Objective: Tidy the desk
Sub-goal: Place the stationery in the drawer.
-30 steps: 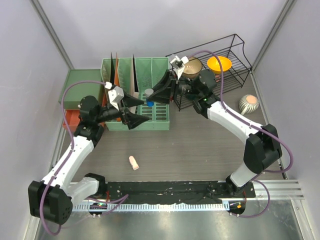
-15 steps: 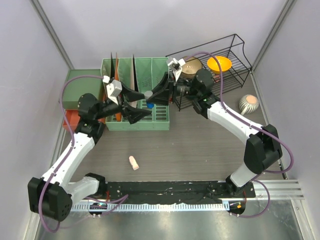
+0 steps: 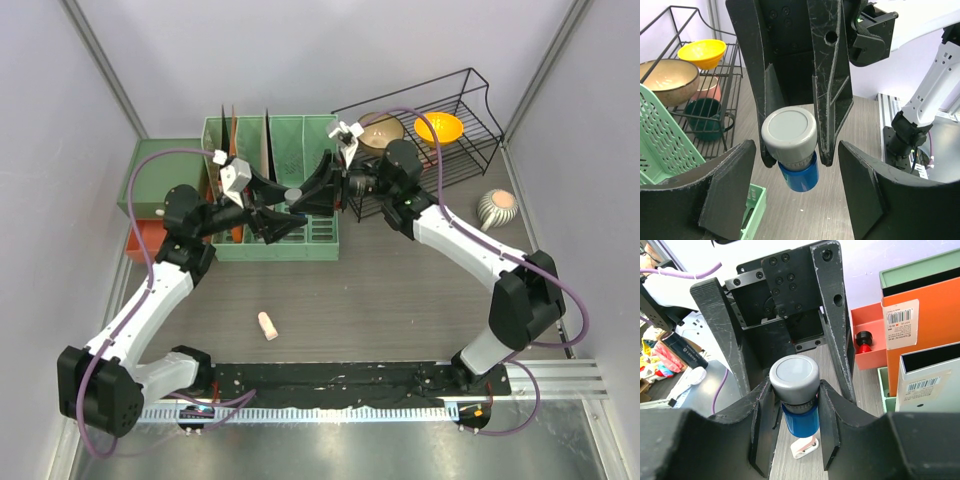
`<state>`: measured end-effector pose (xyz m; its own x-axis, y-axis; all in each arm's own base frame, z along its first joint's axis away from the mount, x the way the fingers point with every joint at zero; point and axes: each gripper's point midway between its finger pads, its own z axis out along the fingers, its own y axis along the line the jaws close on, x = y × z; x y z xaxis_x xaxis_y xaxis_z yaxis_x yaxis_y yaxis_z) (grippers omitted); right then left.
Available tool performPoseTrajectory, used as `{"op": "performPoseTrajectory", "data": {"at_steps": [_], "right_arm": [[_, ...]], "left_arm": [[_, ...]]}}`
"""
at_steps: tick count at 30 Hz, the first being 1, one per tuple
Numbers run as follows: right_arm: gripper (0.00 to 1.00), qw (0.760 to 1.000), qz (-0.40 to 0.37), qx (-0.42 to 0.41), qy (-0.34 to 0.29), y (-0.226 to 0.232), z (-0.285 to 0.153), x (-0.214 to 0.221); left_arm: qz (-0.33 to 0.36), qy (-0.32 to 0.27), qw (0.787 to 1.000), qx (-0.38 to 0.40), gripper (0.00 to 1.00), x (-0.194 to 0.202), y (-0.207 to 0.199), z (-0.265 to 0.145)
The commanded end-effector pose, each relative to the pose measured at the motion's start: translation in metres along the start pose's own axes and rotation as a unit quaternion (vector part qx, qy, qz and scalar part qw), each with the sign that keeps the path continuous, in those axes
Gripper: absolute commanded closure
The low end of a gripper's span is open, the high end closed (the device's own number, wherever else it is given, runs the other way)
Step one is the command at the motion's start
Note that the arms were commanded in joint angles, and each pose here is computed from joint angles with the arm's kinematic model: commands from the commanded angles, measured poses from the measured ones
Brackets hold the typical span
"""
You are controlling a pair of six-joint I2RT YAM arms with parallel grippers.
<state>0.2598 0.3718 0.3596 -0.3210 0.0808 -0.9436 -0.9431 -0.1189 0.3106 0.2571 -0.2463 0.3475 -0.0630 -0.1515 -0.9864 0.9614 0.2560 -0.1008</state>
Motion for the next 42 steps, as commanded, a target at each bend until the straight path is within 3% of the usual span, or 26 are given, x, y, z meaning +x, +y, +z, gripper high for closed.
{"op": "performPoseTrajectory", "data": {"at_steps": [1, 7, 17, 27, 33, 37, 42], "right_arm": [[0.63, 0.998, -0.060, -0.017, -0.026, 0.028, -0.001, -0.037], [0.63, 0.998, -0.057, -0.019, -0.027, 0.028, 0.000, -0.038], [0.63, 0.997, -0.061, -0.022, -0.030, 0.033, -0.001, -0.043], [0.62, 0.997, -0.063, -0.023, -0.030, 0.033, -0.001, -0.044], [0.62, 0.998, -0.059, -0.019, -0.027, 0.030, -0.001, -0.041], [0.62, 0.998, -0.057, -0.019, -0.025, 0.029, -0.001, -0.039], [0.60, 0.998, -0.057, -0.017, -0.024, 0.028, -0.001, -0.037]], "left_arm": [[0.031, -0.014, 0.999, 0.007, 0.29, -0.013, -0.004, 0.002], [0.033, -0.013, 0.999, 0.008, 0.30, -0.010, -0.004, 0.001], [0.024, -0.006, 1.000, 0.019, 0.43, -0.004, -0.008, 0.002], [0.017, -0.002, 1.000, 0.020, 0.42, 0.002, -0.007, 0.003], [0.014, -0.003, 1.000, 0.023, 0.48, 0.000, -0.008, 0.005], [0.010, -0.002, 1.000, 0.026, 0.60, 0.002, -0.008, 0.006], [0.007, -0.007, 1.000, 0.028, 0.63, -0.002, -0.011, 0.007]]}}
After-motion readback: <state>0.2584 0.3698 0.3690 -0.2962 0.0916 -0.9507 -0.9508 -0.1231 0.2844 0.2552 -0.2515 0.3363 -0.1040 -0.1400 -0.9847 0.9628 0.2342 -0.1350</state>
